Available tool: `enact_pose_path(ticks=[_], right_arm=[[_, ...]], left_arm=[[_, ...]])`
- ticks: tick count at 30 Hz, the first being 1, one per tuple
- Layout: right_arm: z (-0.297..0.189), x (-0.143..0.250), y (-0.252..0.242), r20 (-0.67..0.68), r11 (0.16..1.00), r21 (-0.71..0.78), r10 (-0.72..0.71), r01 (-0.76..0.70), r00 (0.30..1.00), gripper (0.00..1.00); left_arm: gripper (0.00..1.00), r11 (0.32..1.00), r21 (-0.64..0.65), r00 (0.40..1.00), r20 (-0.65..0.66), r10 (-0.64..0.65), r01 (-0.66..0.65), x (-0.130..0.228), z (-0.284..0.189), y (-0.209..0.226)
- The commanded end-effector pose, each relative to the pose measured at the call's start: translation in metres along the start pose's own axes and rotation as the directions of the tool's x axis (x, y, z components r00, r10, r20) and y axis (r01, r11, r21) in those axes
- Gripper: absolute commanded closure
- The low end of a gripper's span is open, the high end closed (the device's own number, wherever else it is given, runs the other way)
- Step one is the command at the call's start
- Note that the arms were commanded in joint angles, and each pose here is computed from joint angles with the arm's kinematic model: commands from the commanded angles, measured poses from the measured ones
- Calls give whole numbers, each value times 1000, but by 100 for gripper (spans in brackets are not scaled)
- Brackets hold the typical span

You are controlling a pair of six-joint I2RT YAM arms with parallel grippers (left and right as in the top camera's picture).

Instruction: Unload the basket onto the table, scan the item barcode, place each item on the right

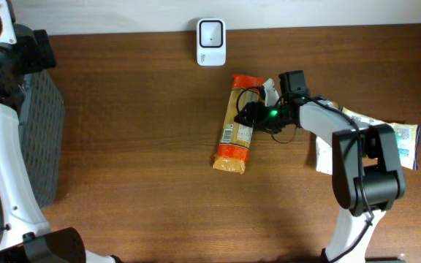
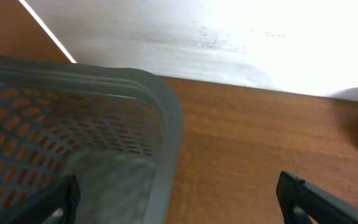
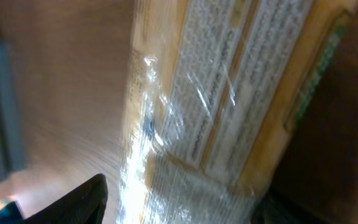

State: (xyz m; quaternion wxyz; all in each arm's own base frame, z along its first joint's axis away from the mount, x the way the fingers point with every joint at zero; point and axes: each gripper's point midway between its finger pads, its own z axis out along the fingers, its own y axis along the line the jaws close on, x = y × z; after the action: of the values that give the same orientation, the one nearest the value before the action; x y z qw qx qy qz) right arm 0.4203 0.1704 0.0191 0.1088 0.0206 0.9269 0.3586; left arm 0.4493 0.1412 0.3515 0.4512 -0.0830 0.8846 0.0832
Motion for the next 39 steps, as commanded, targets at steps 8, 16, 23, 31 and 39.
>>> enact_pose_path(ticks=[8,16,23,31,39], right_arm=[[60,30,-37,-63,970,104,226,-219,972,96],[-34,27,73,-242,818,522,-129,241,962,96],[35,80,75,-397,741,539,-197,401,897,82],[58,100,101,-494,825,279,-316,492,810,64],[43,73,102,-491,829,103,-438,550,753,23]], left_arm=[[1,1000,-1,999,31,14,-14,-9,-9,0],[1,1000,-1,999,31,14,-14,-9,-9,0],[1,1000,-1,999,31,14,-14,-9,-9,0],[1,1000,-1,999,31,14,-14,-9,-9,0],[1,1000,-1,999,31,14,-14,-9,-9,0]])
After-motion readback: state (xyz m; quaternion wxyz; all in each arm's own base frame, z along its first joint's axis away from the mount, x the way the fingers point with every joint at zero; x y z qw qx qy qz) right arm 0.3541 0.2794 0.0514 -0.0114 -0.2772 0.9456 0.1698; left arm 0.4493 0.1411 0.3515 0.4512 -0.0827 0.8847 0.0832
